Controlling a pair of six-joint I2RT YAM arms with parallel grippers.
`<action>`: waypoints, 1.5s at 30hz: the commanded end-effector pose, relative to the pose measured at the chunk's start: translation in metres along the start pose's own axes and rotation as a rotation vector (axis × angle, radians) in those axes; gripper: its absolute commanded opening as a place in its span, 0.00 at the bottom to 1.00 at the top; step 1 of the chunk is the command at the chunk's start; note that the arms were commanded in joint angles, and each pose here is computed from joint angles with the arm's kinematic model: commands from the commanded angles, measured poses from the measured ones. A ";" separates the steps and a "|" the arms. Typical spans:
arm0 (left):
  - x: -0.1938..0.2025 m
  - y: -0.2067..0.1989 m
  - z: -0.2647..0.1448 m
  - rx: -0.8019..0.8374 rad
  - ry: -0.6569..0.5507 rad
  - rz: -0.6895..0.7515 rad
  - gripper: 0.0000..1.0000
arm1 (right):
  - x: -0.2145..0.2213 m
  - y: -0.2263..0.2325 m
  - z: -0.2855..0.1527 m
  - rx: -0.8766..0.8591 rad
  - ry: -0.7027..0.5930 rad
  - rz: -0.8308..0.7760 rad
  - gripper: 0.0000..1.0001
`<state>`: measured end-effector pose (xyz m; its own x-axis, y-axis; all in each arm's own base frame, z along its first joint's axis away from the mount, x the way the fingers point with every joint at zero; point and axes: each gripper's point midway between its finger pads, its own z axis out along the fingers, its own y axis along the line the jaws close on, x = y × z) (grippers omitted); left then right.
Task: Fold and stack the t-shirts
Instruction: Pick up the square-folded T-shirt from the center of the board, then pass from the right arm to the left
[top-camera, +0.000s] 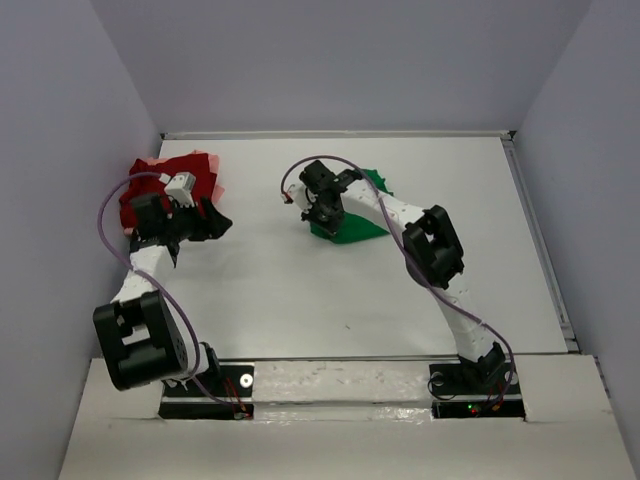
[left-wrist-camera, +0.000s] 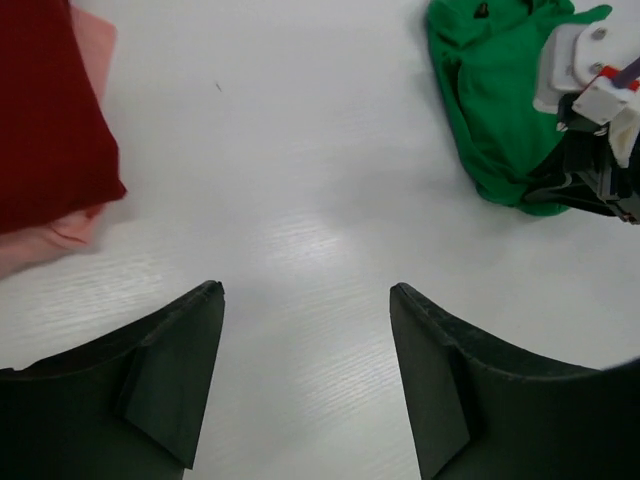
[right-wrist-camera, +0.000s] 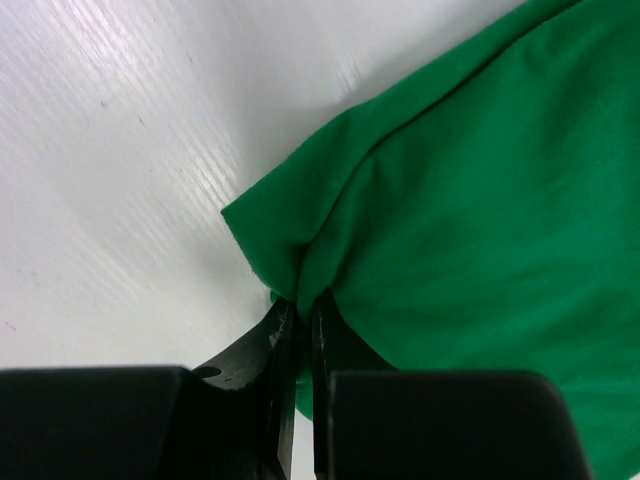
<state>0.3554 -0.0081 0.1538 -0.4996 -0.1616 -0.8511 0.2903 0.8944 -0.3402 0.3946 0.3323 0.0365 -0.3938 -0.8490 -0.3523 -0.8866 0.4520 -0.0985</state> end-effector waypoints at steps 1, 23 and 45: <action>0.013 -0.023 0.019 0.133 0.059 -0.101 0.75 | -0.011 -0.006 -0.043 0.062 -0.045 -0.003 0.00; 0.086 -0.076 0.140 0.254 0.364 -0.424 0.95 | -0.035 -0.032 -0.055 0.163 -0.062 -0.005 0.00; 0.097 -0.135 0.211 0.345 0.394 -0.620 0.99 | -0.018 -0.030 -0.067 0.180 -0.030 -0.004 0.00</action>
<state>0.4410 -0.2305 0.0549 -0.8670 -0.3424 -0.3622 0.1636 0.4910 -0.8557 0.4086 0.3144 0.0707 -0.4030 -0.8564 -0.3228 -0.8494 0.4813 -0.2165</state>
